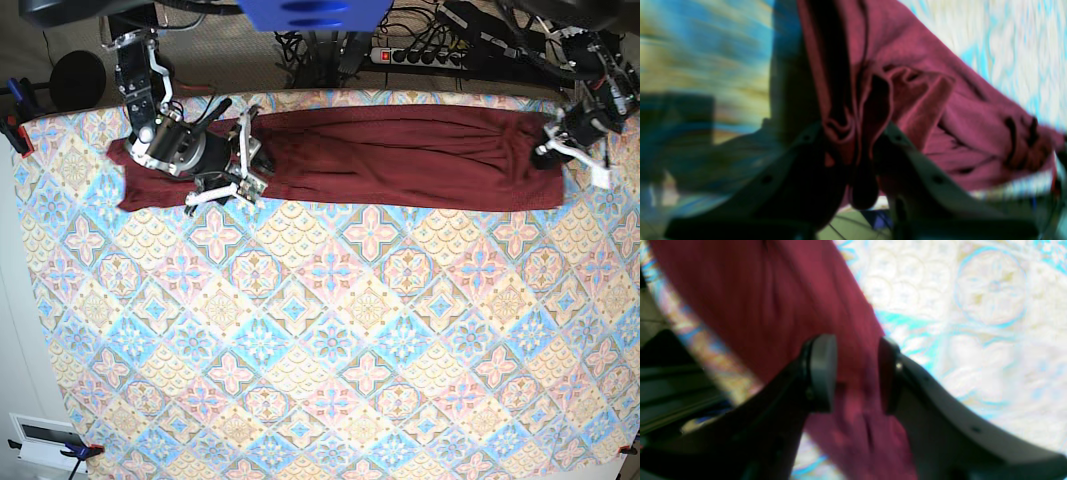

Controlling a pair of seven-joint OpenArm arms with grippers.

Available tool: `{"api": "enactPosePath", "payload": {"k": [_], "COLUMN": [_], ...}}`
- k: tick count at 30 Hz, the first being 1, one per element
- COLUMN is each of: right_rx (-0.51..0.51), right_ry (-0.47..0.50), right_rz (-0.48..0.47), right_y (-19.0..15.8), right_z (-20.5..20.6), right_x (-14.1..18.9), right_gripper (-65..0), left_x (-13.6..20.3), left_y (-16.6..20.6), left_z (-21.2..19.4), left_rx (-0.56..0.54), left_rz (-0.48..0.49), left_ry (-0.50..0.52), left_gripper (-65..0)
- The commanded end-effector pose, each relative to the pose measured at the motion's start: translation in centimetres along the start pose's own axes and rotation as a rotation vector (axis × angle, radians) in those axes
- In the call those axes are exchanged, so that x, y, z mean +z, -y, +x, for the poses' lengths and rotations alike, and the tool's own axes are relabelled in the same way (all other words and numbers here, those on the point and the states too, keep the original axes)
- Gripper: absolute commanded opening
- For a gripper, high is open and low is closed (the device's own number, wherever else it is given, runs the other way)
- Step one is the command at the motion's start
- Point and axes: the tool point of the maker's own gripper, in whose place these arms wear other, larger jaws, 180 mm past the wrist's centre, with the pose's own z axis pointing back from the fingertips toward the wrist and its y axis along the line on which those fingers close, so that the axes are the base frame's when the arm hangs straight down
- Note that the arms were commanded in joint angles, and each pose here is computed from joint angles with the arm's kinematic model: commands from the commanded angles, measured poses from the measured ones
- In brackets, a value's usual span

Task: Layout the t-shirt on the table in an organized manner, then fold the t-shirt properly
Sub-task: 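Grasp the shirt end with the left gripper and fold it toward the right gripper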

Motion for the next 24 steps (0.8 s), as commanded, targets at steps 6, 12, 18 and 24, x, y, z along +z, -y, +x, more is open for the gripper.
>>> {"api": "enactPosePath", "payload": {"k": [6,12,18,24], "right_rx": [0.013,0.014,0.016,-0.021], "right_ry": [0.000,0.003,0.004,-0.006], "right_rz": [0.007,0.006,0.003,-0.059], "right_y": [-0.4,-0.4,-0.2,1.8], "right_z": [-0.4,-0.3,-0.3,-1.1], "right_x": [0.7,0.7,0.7,1.6], "right_gripper": [-45.1,-45.1,-45.1,-45.1], "left_x": [3.7,6.3,7.9,6.2], "left_y": [-2.2,-2.7,3.0,7.5], "left_z": [5.4,8.6,8.3,4.4], "left_rx": [-0.037,-0.098,-0.263,-0.346], "left_rz": [0.067,0.101,0.015,-0.078], "left_ry": [0.136,0.193,0.200,0.106], "left_gripper": [-65.0,-65.0,-65.0,-65.0]}}
